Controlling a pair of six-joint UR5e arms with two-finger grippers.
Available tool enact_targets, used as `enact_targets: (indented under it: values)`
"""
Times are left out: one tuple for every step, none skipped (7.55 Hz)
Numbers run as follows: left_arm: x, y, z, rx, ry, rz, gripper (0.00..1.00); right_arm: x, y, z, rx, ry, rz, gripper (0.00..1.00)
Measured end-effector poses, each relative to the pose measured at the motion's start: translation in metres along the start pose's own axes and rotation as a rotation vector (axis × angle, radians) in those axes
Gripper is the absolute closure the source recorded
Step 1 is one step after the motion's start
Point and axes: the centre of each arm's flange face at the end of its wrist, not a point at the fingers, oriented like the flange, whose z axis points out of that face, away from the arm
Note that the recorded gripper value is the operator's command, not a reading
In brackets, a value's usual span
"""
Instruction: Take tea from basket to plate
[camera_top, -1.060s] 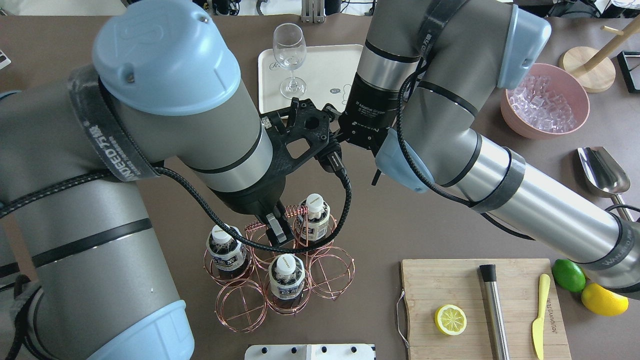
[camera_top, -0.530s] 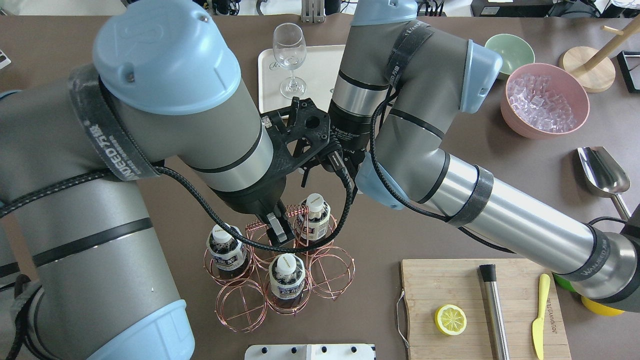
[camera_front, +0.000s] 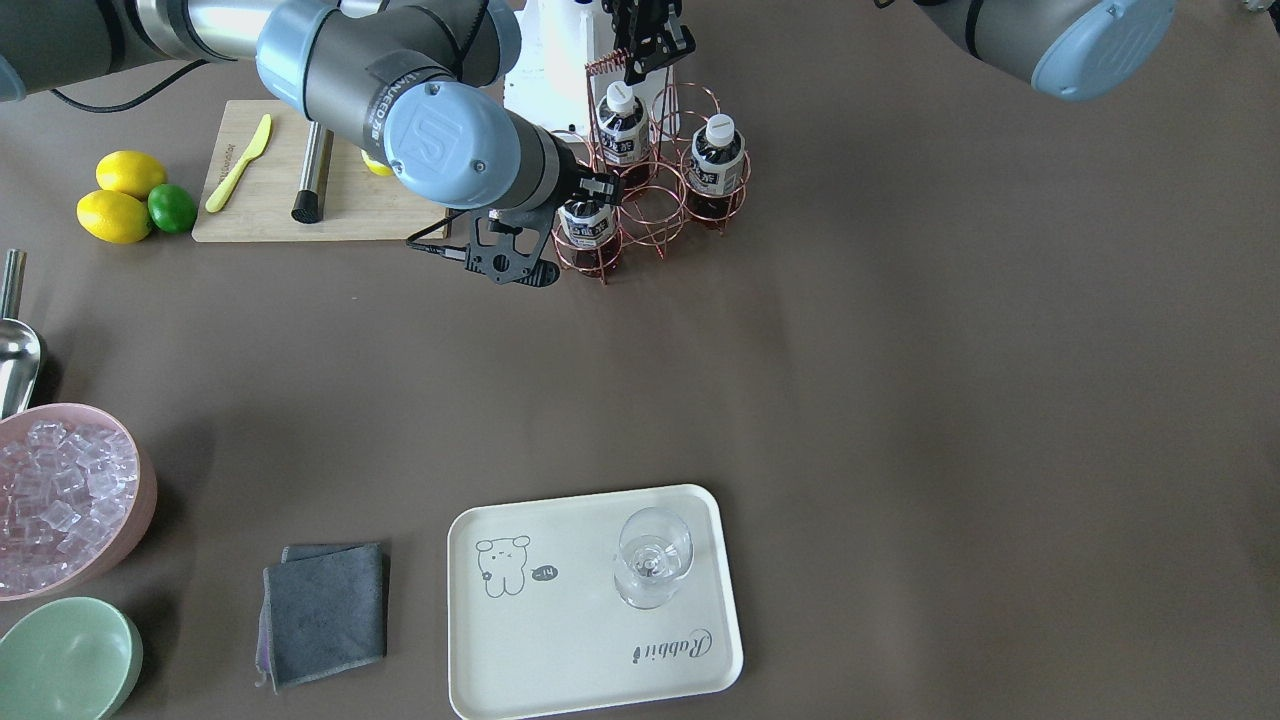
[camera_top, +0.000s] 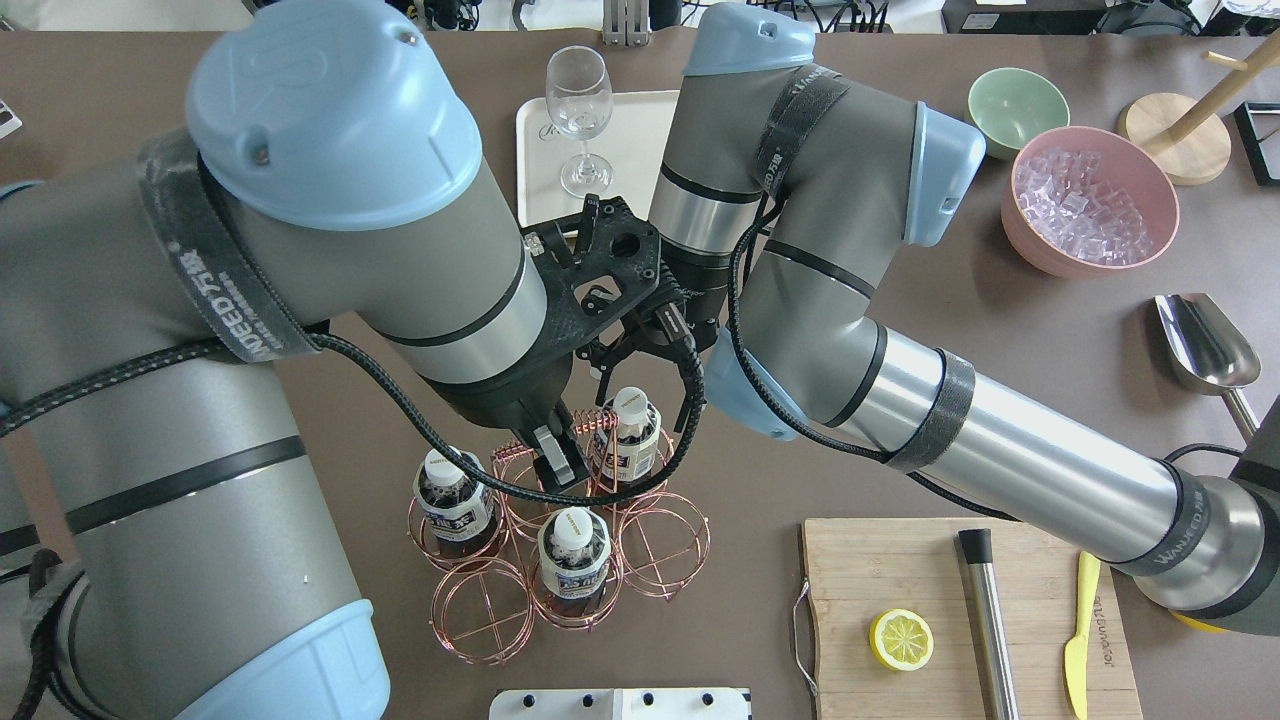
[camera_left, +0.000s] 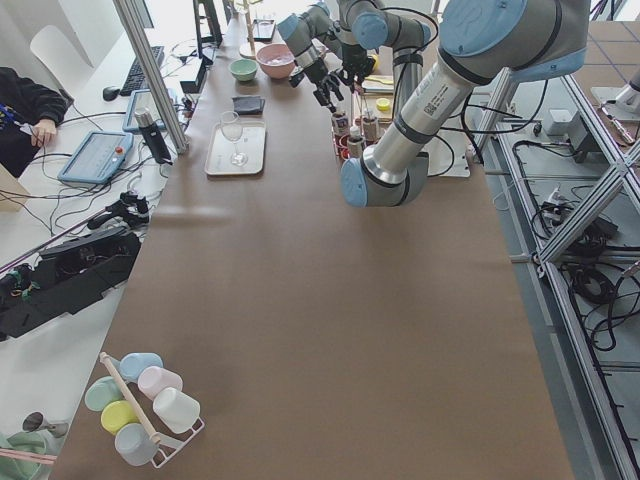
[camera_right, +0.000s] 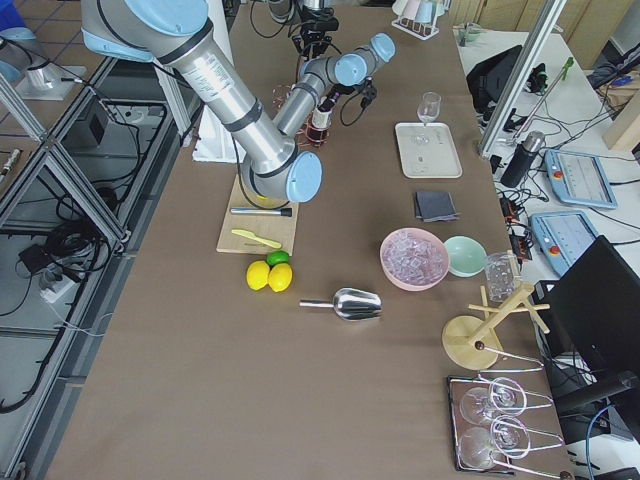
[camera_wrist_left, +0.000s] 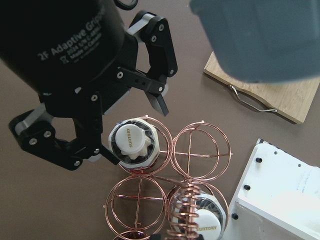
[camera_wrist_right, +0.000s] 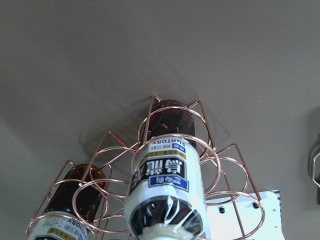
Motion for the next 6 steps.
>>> enact_targets:
  values:
    - [0.000, 0.000, 0.000, -0.001, 0.000, 0.000, 1.00, 0.000, 0.001, -0.001, 0.000, -0.002, -0.001, 0.94]
    - [0.000, 0.000, 0.000, -0.001, 0.000, -0.001, 1.00, 0.000, 0.000, -0.004, 0.001, -0.005, 0.000, 1.00]
    - [0.000, 0.000, 0.000, -0.001, 0.000, 0.000, 1.00, -0.001, 0.001, -0.008, 0.004, -0.009, 0.001, 1.00]
    - [0.000, 0.000, 0.001, -0.001, 0.000, -0.001, 1.00, -0.002, 0.002, -0.011, 0.006, -0.013, 0.000, 1.00]
    - [0.000, 0.000, 0.001, -0.001, 0.000, -0.001, 1.00, -0.003, 0.003, -0.013, 0.005, -0.016, -0.001, 1.00]
    - [-0.001, 0.000, 0.001, -0.002, 0.000, -0.001, 1.00, -0.002, 0.006, -0.017, 0.001, -0.023, -0.002, 1.00]
